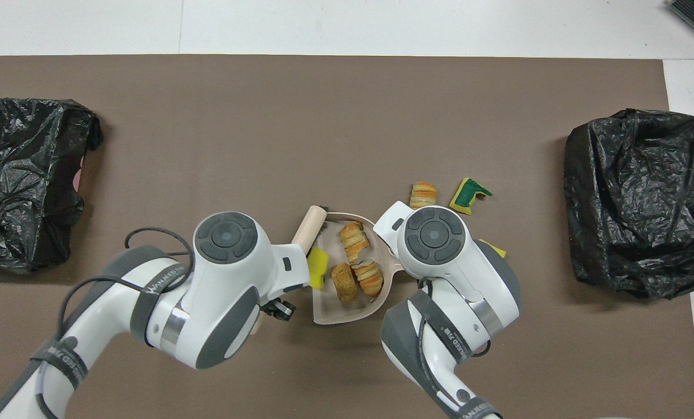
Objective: Sweep and dump trash in bin
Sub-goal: 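Sweep the yellow sponge piece into the dustpan with the left gripper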
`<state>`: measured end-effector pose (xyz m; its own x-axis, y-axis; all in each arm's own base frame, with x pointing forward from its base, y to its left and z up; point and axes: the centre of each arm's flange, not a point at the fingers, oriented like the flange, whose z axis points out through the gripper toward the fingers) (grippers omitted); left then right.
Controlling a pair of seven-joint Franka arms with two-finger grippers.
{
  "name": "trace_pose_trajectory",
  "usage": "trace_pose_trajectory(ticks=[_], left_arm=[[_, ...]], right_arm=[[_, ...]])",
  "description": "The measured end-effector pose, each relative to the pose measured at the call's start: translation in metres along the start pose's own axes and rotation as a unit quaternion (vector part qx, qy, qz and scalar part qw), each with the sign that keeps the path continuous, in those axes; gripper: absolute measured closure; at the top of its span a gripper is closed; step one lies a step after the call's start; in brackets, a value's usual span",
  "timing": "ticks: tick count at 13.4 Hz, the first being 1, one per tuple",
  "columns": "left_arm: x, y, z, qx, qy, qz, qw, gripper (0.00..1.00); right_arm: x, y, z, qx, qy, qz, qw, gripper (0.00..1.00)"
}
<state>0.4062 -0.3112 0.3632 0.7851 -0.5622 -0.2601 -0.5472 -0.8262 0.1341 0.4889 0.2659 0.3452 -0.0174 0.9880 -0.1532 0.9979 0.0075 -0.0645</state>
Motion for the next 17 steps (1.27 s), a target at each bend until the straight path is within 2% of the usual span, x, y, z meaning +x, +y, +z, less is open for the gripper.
trace_pose_trajectory(ticks=[3, 7, 10, 11, 13, 17], left_arm=[[-0.002, 0.035, -0.012, -0.06, 0.012, -0.037, 0.997, 0.73], [-0.005, 0.02, -0.047, -0.083, 0.04, -0.102, 0.991, 0.73], [-0.029, -0.015, -0.091, -0.098, 0.043, -0.138, 0.985, 0.73], [-0.041, -0.019, -0.1, -0.1, 0.03, -0.155, 0.982, 0.73], [-0.056, -0.017, -0.104, -0.078, 0.013, -0.195, 0.978, 0.73], [-0.067, -0.014, -0.071, -0.055, -0.021, -0.242, 0.969, 0.73]], right_arm=[[0.0, 0.0, 0.0, 0.0, 0.0, 0.0, 1.0, 0.69], [0.0, 0.0, 0.0, 0.0, 0.0, 0.0, 1.0, 0.69], [0.0, 0.0, 0.0, 0.0, 0.0, 0.0, 1.0, 0.69], [0.0, 0.0, 0.0, 0.0, 0.0, 0.001, 1.0, 0.69], [-0.002, 0.002, -0.001, 0.0, 0.001, -0.001, 1.0, 0.69], [-0.014, 0.009, -0.001, 0.002, 0.001, -0.005, 1.0, 0.69]])
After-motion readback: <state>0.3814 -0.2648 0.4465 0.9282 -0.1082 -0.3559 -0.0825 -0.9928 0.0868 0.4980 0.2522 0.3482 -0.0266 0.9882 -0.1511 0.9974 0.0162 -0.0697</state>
